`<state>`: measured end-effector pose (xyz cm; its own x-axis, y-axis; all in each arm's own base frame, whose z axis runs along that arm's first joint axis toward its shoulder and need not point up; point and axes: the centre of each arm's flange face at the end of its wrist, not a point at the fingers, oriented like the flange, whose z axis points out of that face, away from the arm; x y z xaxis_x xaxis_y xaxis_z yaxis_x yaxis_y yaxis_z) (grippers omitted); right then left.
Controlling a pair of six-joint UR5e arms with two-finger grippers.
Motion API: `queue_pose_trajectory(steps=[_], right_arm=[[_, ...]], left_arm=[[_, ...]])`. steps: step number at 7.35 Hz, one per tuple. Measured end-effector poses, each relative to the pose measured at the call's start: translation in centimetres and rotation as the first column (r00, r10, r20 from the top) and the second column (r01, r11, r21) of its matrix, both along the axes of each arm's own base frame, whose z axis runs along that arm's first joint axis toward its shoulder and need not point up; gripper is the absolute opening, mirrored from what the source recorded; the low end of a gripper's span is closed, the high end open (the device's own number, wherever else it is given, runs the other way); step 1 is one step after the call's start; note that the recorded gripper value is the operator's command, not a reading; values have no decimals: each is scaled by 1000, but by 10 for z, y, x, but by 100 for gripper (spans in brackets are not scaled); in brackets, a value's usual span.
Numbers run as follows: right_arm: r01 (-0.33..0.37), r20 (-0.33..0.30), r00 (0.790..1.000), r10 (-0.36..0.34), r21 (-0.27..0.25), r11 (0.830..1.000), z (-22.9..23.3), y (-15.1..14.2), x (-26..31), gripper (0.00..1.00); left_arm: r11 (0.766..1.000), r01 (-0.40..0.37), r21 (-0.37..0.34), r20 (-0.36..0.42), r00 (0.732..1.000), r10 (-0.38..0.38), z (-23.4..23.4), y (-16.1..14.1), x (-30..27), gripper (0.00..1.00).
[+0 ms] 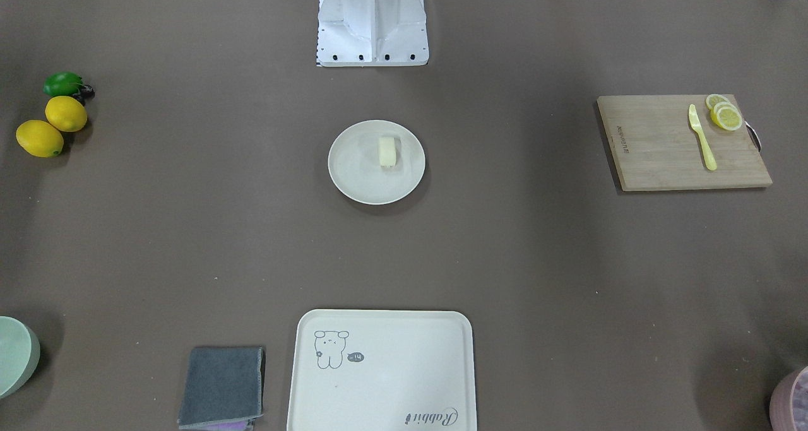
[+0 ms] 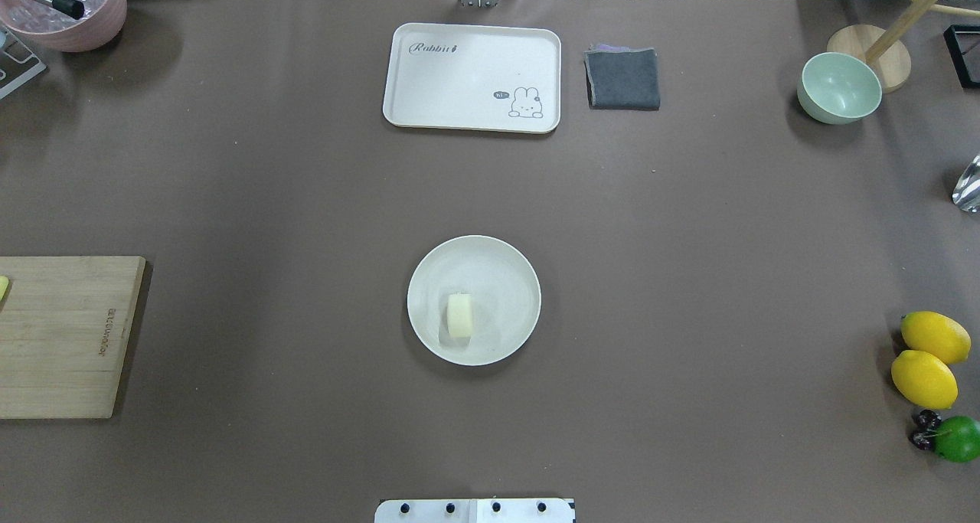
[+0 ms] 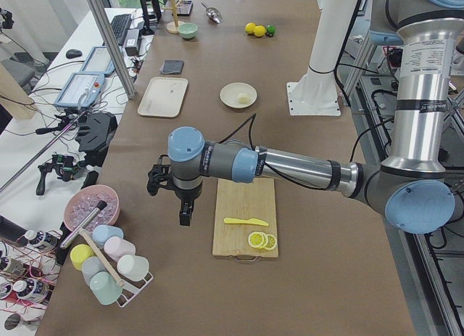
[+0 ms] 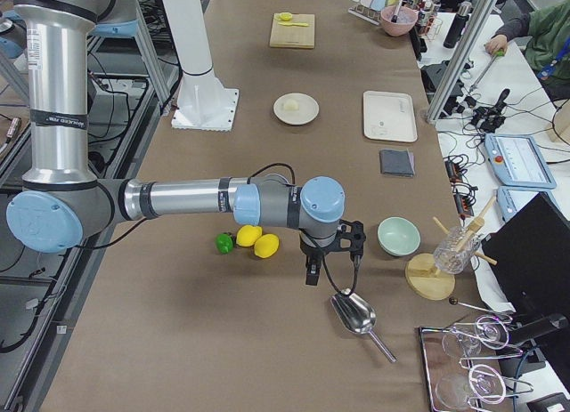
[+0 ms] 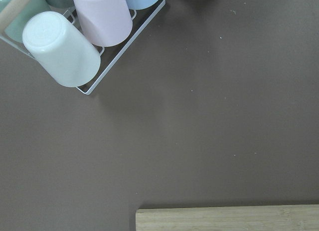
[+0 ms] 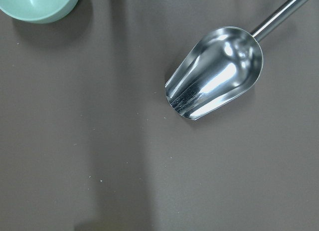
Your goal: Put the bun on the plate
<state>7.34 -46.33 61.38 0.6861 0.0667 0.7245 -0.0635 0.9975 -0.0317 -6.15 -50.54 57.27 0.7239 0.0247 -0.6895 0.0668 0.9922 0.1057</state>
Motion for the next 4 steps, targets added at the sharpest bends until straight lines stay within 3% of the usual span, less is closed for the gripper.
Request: queue_pose_trajectory(steps=[4], right_arm=[[-2,0,1000,2,5,1000,-3,-2,0,100]], left_arm=[[1000,2,-7,1,1000,-2,2,0,0,98]])
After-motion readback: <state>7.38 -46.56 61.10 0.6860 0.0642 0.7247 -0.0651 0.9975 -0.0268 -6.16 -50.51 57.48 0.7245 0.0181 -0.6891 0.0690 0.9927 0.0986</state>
